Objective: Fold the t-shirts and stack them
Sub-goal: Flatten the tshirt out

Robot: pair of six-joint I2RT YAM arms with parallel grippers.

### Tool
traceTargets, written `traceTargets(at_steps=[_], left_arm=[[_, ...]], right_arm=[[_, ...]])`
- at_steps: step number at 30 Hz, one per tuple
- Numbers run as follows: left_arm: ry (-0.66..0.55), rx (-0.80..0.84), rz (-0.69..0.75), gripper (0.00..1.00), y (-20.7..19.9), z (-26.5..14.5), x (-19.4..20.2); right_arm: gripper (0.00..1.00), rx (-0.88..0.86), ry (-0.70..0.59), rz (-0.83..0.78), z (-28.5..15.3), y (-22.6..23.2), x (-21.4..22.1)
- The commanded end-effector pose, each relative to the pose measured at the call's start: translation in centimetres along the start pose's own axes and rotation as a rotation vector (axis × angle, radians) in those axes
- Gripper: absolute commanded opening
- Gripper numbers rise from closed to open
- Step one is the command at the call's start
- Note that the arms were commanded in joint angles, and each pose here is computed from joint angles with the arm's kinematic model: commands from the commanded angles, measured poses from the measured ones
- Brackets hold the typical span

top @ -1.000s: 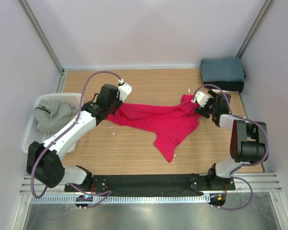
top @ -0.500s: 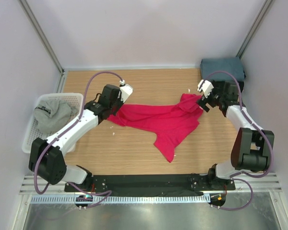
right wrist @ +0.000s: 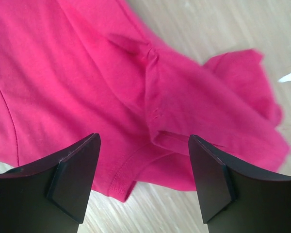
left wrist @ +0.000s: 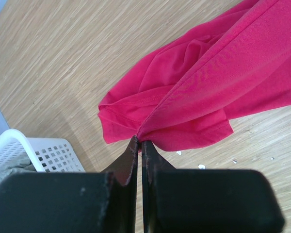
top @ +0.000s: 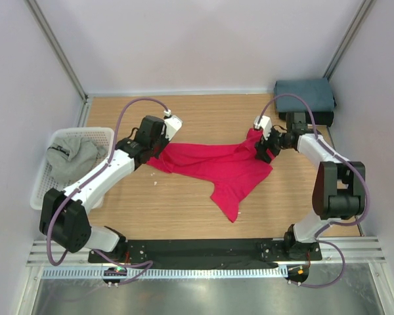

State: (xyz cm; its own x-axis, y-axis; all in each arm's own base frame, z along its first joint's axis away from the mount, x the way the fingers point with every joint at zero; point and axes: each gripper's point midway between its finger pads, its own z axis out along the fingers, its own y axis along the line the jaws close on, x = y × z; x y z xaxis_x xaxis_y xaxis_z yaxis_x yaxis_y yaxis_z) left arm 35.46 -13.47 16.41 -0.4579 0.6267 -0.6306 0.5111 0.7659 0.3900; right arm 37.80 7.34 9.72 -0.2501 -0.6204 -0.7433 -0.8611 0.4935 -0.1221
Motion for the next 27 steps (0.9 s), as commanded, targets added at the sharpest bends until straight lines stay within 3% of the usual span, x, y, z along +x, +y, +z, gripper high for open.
traceTargets(at_steps=[1, 12, 18, 19, 21, 22, 27], left_arm=[[-0.079, -0.019, -0.019, 0.0, 0.8, -1.1, -2.0], [-0.079, -0.028, -0.021, 0.0, 1.0, -1.0, -1.8], [-0.078, -0.028, -0.022, 0.0, 0.9, -1.0, -1.7], [-0.082, -0.029, -0.023, 0.0, 1.0, -1.1, -1.8], [-0.08, -0.03, -0.023, 0.0, 1.0, -1.1, -1.7], [-0.081, -0.03, -0.024, 0.0, 1.0, -1.2, -1.7], [-0.088, -0.03, -0.026, 0.0, 0.9, -1.1, -1.8]], right_arm=[[0.79, -0.006, 0.032, 0.046, 0.8, -0.1, 0.4], [0.72, 0.052, 0.035, 0.075, 2.5, -2.1, 0.8], [0.46, 0.071, 0.029, 0.087, 4.1, -2.6, 0.4], [0.32, 0.081, 0.038, 0.09, 4.2, -2.7, 0.5], [0.19, 0.087, 0.041, 0.082, 4.2, -2.6, 0.0], [0.08, 0.082, 0.042, 0.07, 4.2, -2.3, -0.6], [0.02, 0.021, 0.011, -0.015, 2.7, 1.3, -4.9]])
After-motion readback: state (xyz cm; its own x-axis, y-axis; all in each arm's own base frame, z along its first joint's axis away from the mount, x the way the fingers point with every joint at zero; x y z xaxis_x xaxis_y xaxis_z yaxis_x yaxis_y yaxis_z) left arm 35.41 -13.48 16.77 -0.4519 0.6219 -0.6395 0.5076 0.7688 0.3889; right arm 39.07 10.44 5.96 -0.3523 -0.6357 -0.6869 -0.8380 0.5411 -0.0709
